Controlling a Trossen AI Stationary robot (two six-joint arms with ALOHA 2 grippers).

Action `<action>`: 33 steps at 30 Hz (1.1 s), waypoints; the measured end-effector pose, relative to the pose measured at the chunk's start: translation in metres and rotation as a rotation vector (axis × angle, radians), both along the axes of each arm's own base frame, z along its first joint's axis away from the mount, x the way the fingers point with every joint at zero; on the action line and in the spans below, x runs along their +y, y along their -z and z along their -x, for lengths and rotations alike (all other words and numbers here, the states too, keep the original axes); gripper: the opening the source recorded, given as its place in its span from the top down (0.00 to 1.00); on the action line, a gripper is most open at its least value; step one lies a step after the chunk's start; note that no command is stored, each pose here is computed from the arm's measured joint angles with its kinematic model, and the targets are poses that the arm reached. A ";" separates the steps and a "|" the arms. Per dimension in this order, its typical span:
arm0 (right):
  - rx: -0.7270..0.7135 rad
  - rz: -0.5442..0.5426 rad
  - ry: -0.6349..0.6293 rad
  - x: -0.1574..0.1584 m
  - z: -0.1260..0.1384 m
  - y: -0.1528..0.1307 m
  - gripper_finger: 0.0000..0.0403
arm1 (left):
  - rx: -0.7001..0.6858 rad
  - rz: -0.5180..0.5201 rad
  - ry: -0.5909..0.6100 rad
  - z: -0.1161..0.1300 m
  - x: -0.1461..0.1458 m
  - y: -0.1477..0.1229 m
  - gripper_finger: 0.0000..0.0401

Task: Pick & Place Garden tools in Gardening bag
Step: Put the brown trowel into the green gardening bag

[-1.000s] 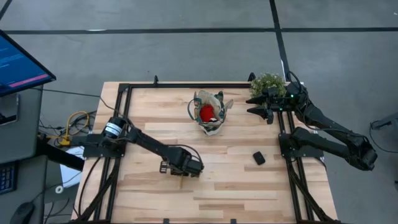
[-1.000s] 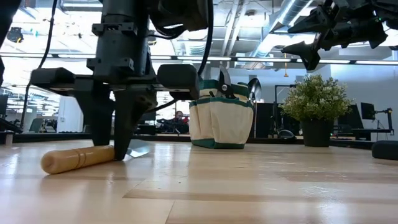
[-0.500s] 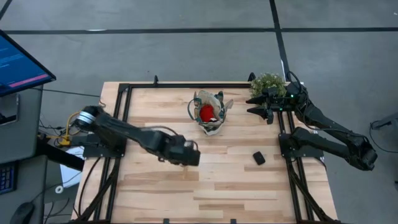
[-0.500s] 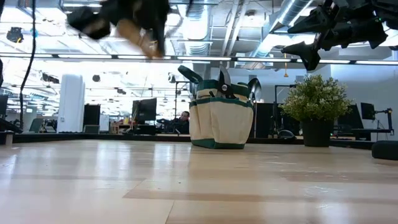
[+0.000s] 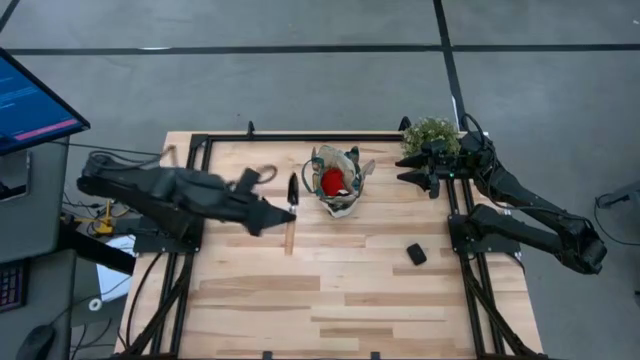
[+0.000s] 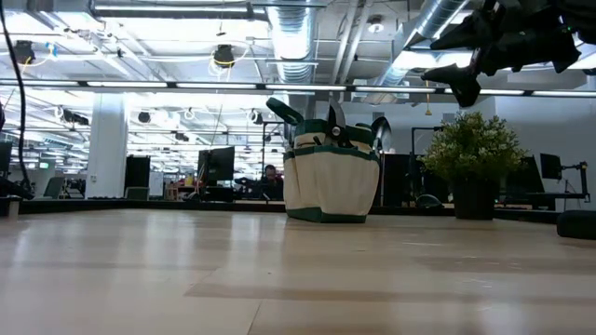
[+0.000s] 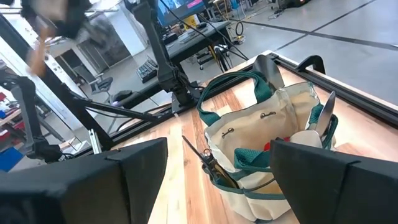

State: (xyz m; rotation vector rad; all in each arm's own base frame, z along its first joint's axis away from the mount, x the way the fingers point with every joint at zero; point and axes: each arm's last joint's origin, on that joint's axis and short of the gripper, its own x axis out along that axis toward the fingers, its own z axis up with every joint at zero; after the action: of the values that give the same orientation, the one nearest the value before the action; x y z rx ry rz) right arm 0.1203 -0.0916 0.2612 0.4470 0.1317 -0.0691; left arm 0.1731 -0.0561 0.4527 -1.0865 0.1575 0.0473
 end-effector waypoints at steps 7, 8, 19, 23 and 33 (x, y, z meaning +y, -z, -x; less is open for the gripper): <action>0.004 -0.031 0.052 -0.001 0.000 0.000 0.34 | -0.439 -0.125 0.122 0.035 0.009 -0.046 0.84; 0.006 -0.029 0.062 -0.002 0.000 0.000 0.34 | -0.478 -0.138 0.137 0.039 0.010 -0.050 0.84; 0.013 -0.034 0.137 -0.004 0.000 0.001 0.34 | -0.852 -0.218 0.483 0.044 -0.001 -0.073 0.84; 0.029 -0.066 0.140 -0.004 0.001 0.003 0.34 | -0.898 -0.247 0.579 0.039 -0.006 -0.074 0.84; 0.064 -0.097 0.144 -0.005 -0.001 0.008 0.34 | -0.875 -0.423 0.307 0.028 -0.001 -0.072 0.83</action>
State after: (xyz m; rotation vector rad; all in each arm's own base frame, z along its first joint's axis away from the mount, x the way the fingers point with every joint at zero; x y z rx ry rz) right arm 0.1215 -0.0971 0.2535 0.5508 0.1660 -0.2190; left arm 0.1449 -0.0575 0.5244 -0.5758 -0.4585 -0.6386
